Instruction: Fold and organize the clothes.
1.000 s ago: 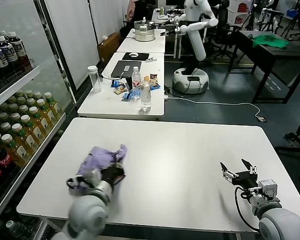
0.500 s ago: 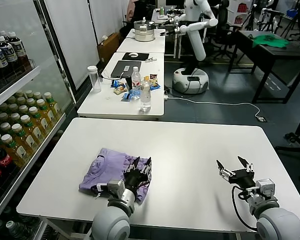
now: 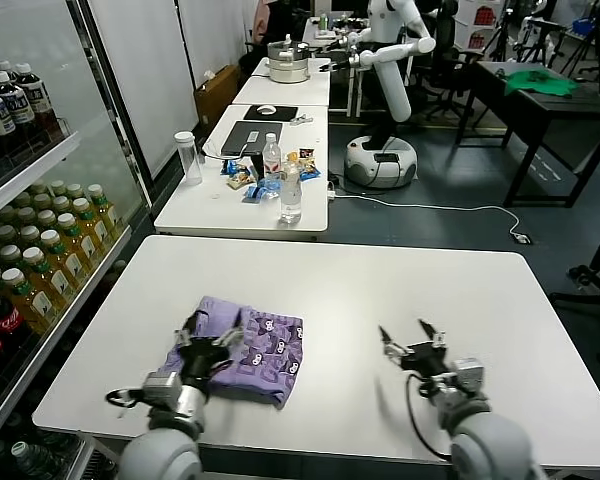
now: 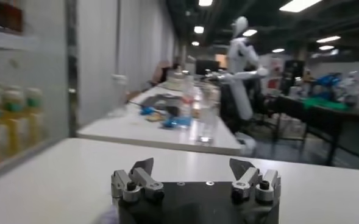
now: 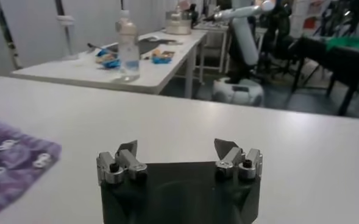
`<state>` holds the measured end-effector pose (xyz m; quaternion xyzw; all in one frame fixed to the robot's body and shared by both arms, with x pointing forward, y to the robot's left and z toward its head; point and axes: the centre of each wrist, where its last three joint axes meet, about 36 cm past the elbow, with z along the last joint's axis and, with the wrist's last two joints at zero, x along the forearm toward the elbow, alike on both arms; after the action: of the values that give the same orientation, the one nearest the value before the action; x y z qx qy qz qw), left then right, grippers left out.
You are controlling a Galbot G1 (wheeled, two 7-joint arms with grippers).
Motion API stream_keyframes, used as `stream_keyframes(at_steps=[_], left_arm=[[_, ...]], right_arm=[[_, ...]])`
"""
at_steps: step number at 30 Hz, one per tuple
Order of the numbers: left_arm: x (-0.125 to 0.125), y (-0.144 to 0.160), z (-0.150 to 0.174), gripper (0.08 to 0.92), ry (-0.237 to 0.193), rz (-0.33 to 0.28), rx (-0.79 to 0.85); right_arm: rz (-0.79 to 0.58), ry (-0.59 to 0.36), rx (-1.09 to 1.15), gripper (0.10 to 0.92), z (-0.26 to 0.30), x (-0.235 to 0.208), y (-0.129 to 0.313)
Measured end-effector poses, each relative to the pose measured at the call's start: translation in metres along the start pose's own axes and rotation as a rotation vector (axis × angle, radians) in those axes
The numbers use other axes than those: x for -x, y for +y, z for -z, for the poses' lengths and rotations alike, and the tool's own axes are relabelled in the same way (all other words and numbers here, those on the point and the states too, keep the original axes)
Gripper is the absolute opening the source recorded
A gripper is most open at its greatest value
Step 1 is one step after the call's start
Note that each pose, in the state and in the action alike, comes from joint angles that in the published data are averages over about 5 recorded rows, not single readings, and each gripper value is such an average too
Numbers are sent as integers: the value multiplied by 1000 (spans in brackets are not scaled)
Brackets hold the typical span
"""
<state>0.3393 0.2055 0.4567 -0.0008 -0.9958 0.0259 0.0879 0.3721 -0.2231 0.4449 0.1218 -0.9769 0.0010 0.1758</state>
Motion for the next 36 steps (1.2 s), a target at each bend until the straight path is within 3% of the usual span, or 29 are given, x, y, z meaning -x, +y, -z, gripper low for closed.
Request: stream_keyframes(at_steps=[9, 19, 36], left_arm=[[-10, 37, -3, 823, -27, 112, 31], [-14, 56, -5, 823, -38, 168, 52], [-9, 63, -10, 823, -33, 185, 50]], right_arm=[[121, 65, 65, 823, -9, 57, 71], [179, 124, 94, 807, -6, 99, 117], [168, 160, 96, 336, 0, 125, 121]])
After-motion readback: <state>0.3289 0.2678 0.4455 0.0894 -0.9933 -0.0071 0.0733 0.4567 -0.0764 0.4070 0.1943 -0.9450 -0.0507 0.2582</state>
